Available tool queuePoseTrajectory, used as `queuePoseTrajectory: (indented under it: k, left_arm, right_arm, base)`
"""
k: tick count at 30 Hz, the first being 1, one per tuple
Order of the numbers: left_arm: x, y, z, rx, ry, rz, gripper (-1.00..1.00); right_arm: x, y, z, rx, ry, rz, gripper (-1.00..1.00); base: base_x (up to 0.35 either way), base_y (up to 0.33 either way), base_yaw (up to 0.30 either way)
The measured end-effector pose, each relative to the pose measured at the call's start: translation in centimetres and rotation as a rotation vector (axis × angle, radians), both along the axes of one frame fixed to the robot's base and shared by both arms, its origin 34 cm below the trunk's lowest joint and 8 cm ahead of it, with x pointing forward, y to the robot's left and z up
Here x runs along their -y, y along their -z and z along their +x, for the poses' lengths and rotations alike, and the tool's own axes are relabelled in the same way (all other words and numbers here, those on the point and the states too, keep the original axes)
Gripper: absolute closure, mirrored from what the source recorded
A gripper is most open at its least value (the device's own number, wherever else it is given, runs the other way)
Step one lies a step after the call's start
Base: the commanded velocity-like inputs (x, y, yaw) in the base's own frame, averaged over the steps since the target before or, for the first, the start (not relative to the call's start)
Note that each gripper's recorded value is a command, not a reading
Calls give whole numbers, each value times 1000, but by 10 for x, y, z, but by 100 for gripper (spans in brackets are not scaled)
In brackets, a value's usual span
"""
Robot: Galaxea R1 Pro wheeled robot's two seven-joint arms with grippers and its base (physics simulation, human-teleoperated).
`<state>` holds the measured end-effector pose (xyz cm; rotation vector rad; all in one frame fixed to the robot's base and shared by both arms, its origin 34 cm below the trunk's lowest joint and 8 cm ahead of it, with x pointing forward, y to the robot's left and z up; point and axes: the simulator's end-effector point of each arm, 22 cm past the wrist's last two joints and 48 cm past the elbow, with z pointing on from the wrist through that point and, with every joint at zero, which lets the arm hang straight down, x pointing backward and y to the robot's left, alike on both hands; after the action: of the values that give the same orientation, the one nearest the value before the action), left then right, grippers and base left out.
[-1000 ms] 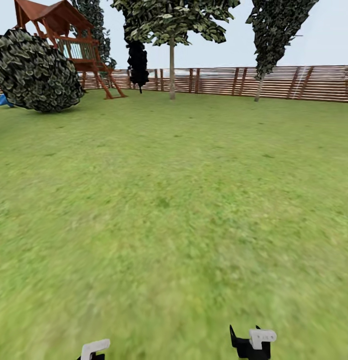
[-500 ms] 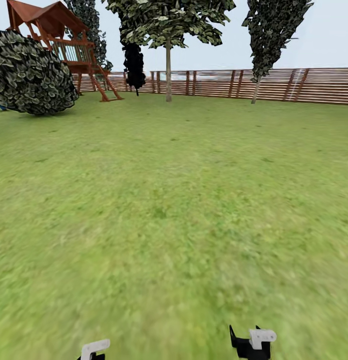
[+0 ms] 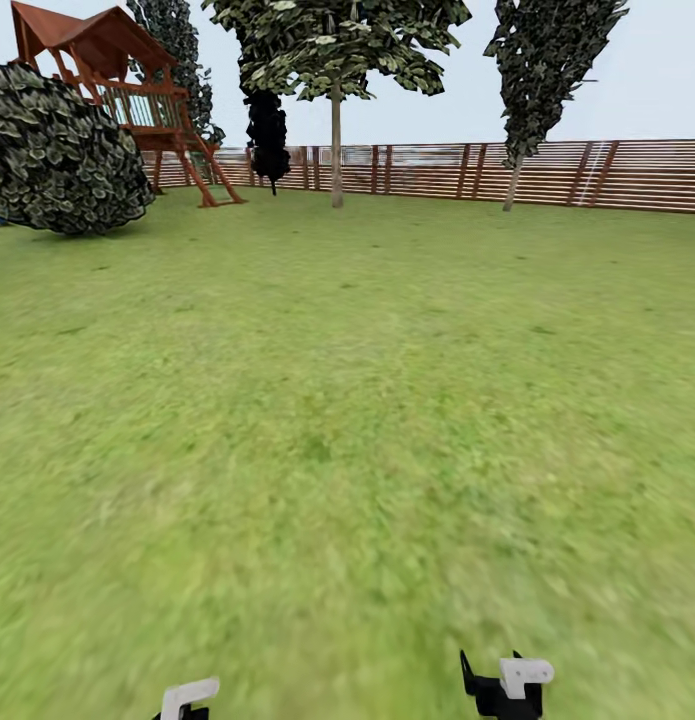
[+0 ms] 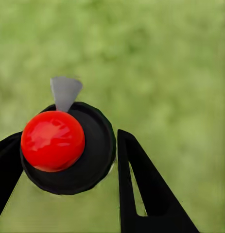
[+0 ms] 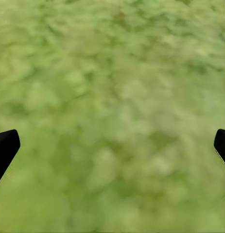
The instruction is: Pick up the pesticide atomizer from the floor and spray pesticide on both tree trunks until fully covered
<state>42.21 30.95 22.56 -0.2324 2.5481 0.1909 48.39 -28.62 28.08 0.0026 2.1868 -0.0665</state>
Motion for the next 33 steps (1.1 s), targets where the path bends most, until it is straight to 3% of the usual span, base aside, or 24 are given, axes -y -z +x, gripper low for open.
queuePoseTrajectory:
  k: [25,29,31,33]
  left_arm:
    - [0,-5,5,15,0,0,100]
    - [0,-5,5,15,0,0,100]
    - [0,-5,5,15,0,0,100]
    - [0,-5,5,15,0,0,100]
  right_arm:
    - [0,-6,4,16,-1,-1,-100]
    - [-11,6,-16,-26,3,21,-100]
    - [-11,0,-20,16,1,20,-100]
    - [-11,-13,-25,101,-6,16,-100]
  base:
    - [338,0,0]
    - [338,0,0]
    - [338,0,0]
    - [338,0,0]
